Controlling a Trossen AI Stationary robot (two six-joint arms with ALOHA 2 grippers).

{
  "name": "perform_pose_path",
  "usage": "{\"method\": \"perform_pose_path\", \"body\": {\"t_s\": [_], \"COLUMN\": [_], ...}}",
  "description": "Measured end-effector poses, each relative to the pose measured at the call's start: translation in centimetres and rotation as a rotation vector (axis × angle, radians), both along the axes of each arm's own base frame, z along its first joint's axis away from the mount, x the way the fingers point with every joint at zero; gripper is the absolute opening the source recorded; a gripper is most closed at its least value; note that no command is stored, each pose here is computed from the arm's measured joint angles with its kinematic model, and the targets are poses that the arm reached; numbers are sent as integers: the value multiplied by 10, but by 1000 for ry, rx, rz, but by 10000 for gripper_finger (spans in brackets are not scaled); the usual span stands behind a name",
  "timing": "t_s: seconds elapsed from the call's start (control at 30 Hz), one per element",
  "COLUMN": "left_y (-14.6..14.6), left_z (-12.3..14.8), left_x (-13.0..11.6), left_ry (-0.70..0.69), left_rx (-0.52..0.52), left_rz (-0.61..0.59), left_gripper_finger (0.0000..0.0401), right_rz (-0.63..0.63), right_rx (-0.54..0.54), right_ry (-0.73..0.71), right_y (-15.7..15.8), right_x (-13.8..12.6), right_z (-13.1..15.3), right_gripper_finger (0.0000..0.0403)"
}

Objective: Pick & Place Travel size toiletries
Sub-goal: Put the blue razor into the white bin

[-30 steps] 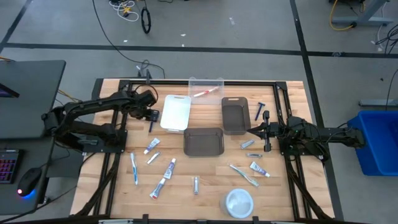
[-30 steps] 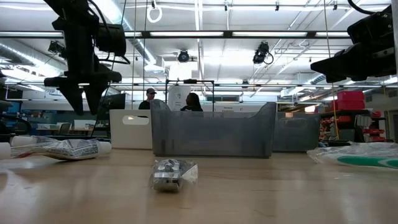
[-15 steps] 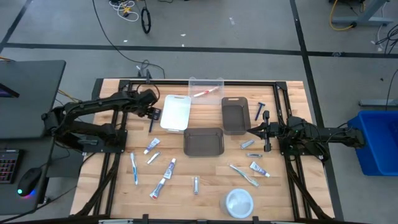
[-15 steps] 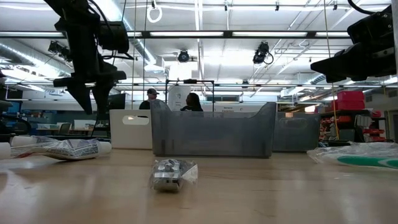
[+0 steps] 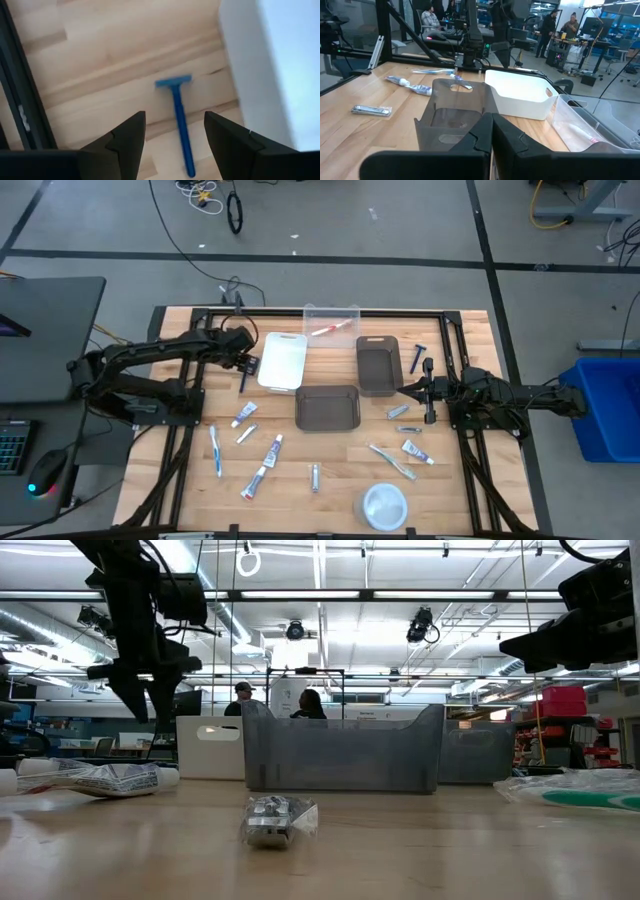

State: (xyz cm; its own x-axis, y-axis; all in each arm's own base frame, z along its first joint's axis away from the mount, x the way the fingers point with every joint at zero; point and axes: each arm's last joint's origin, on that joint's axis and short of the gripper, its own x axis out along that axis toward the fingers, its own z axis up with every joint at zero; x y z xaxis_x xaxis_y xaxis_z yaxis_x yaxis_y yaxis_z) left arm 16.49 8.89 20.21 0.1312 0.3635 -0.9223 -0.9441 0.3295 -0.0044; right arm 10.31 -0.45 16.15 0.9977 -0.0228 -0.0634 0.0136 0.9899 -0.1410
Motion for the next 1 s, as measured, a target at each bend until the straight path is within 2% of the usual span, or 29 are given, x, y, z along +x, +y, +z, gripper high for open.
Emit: {"method": "perform_pose_path", "body": {"t_s": [0.13,0.37,0.57,0.77,1.0], "left_y": [-14,-25,-40,-49,-67], "left_z": [-10,-7,-8,-11,-26], "left_x": [0,1,5,-4,-8], "left_ry": [8,-8,-19,65,-15], "left_rx": [-14,49,33,11,16], "left_rz": [21,10,-21,-15,-25], "left_gripper_finger": [211,211,210,210,210], "right_rz": [0,0,0,0,0], "right_rx": [0,0,0,0,0], "right_ry": [1,0,1,0,1], "right_y": [0,0,0,0,0], "right_x": [0,0,0,0,0], "right_z": [0,0,0,0,0], "right_gripper_finger": [13,14,14,14,13]}}
